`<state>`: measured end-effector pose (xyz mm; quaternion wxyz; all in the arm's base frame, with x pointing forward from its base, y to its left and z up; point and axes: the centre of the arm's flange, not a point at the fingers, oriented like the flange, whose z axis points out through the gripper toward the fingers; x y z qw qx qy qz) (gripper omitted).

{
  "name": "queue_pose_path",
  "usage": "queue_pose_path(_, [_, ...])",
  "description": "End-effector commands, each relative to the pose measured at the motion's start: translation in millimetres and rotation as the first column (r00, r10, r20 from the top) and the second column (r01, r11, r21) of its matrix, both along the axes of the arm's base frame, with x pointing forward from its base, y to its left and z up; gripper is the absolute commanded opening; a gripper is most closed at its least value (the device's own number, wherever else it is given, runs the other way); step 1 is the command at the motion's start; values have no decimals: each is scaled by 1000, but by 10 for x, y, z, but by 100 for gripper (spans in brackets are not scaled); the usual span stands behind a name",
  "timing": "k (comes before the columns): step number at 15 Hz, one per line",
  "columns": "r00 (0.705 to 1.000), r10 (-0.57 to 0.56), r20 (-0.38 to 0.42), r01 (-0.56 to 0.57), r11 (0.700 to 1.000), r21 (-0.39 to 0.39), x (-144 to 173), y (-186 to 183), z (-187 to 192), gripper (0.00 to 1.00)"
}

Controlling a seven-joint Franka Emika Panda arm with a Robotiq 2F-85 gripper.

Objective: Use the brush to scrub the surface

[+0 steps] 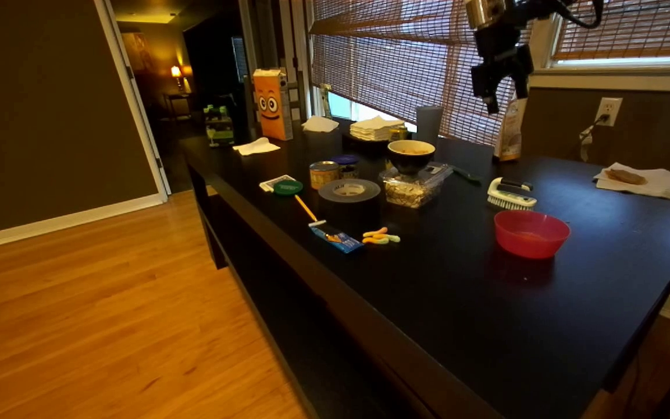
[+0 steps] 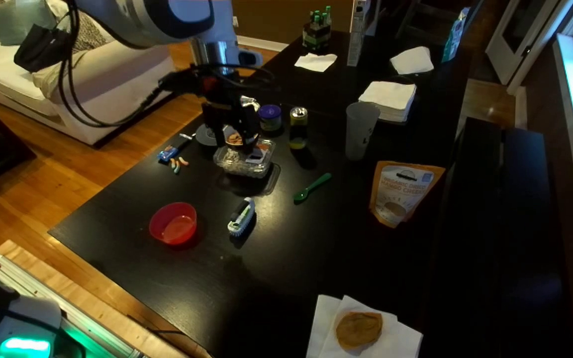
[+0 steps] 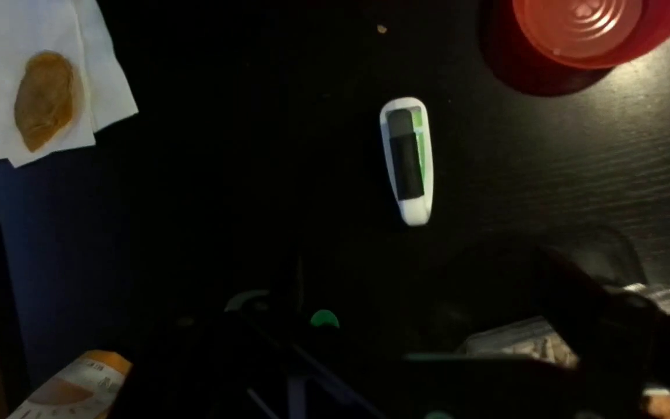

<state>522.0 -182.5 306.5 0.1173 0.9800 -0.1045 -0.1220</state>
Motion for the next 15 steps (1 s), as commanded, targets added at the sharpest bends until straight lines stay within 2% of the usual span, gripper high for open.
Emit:
queue_pose_path(1, [993, 85, -77, -83, 996, 26, -13, -199, -375, 100])
queue_pose_path(6, [973, 189, -133, -178, 980, 90, -20, -190, -715, 100])
queue_pose_path(10, [967, 177, -182, -161, 982, 97, 25, -125, -882, 100])
queue_pose_path(14, [966, 165, -197, -141, 982, 129, 75, -117, -1029, 100])
queue_pose_path(15, [967, 157, -201, -131, 982, 137, 87, -114, -1075, 94])
